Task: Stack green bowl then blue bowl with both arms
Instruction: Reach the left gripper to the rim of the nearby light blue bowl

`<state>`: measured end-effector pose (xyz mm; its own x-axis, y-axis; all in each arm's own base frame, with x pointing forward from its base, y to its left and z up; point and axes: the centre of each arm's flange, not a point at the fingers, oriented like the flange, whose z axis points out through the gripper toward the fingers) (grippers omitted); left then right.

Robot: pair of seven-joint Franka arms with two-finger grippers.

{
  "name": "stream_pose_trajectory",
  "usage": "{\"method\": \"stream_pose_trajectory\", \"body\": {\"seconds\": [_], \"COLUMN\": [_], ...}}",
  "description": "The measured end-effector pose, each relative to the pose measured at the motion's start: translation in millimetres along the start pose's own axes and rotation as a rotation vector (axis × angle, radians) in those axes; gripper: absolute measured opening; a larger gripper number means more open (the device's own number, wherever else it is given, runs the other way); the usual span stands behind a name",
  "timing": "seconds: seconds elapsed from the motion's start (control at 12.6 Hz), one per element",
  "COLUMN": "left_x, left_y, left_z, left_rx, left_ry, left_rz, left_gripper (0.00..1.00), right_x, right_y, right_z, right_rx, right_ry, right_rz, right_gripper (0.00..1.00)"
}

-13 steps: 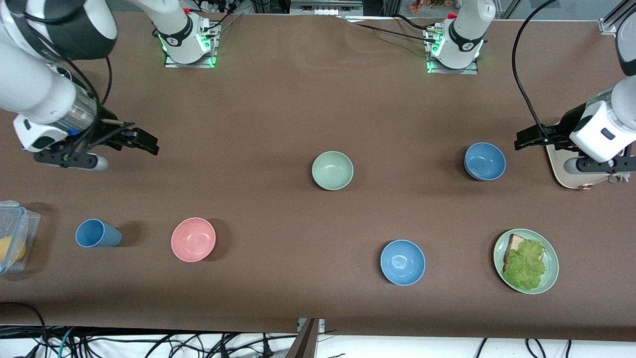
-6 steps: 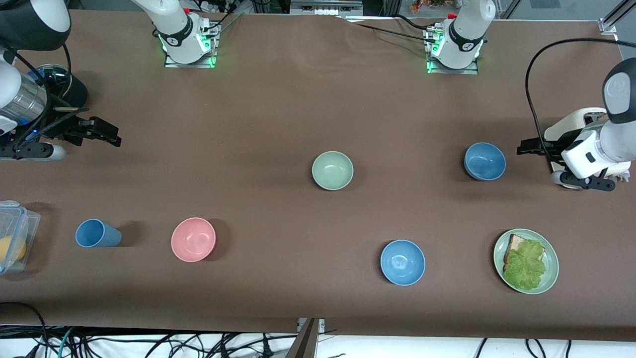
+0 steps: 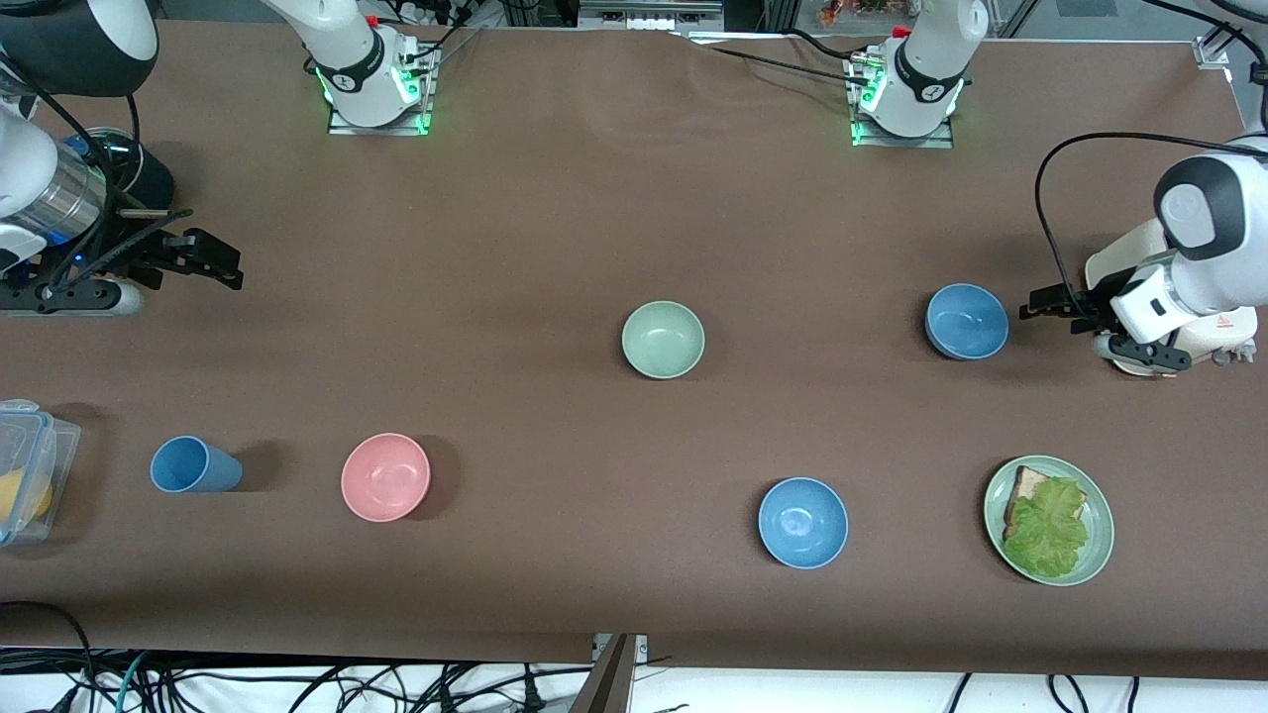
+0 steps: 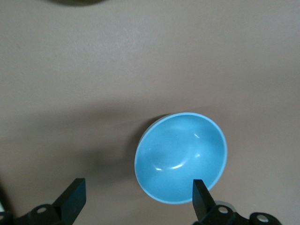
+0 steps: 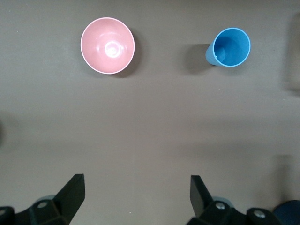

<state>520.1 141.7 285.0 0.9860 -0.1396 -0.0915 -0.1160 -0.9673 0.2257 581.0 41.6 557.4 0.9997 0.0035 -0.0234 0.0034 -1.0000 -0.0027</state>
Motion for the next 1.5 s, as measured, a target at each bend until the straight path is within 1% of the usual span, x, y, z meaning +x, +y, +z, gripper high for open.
{"method": "stream_pose_trajectory", "body": {"seconds": [0.24, 0.32, 0.4, 0.55, 0.79, 0.87, 0.95, 1.03, 1.19, 1.5], "left_x": [-12, -14, -17, -24, -32, -35, -37, -38, -38, -37], "left_y": [-1, -3, -5, -11, -19, -24, -27, -28, -29, -29], "left_z": [27, 34, 43, 65, 85, 88, 90, 91, 91, 90], "left_rx": [-0.008, -0.021, -0.036, -0.058, -0.076, -0.079, -0.081, -0.08, -0.078, -0.077], "left_ry": [0.04, 0.05, 0.067, 0.094, 0.088, 0.091, 0.094, 0.095, 0.096, 0.099], "left_rz": [-0.022, -0.021, -0.014, -0.007, -0.008, -0.01, -0.011, -0.012, -0.011, -0.011], "left_gripper": [0.99, 0.98, 0.96, 0.95, 0.95, 0.89, 0.88, 0.79, 0.53, 0.07], "right_x": [0, 0, 1, 2, 2, 2, 2, 2, 3, 5], "right_y": [0, 0, 0, 0, 0, 0, 0, 1, 3, 5], "right_z": [-1, -1, -4, -11, -12, -12, -12, -12, -9, -6], "right_rx": [-0.001, -0.001, -0.001, 0.0, 0.0, 0.0, 0.0, 0.0, -0.001, -0.002], "right_ry": [0.001, 0.003, 0.009, 0.024, 0.026, 0.026, 0.026, 0.026, 0.022, 0.016], "right_rz": [0.0, -0.001, -0.002, -0.004, -0.004, -0.004, -0.003, -0.003, 0.002, 0.006], "right_gripper": [0.99, 1.0, 1.0, 1.0, 0.99, 1.0, 0.99, 0.99, 0.99, 1.0]}}
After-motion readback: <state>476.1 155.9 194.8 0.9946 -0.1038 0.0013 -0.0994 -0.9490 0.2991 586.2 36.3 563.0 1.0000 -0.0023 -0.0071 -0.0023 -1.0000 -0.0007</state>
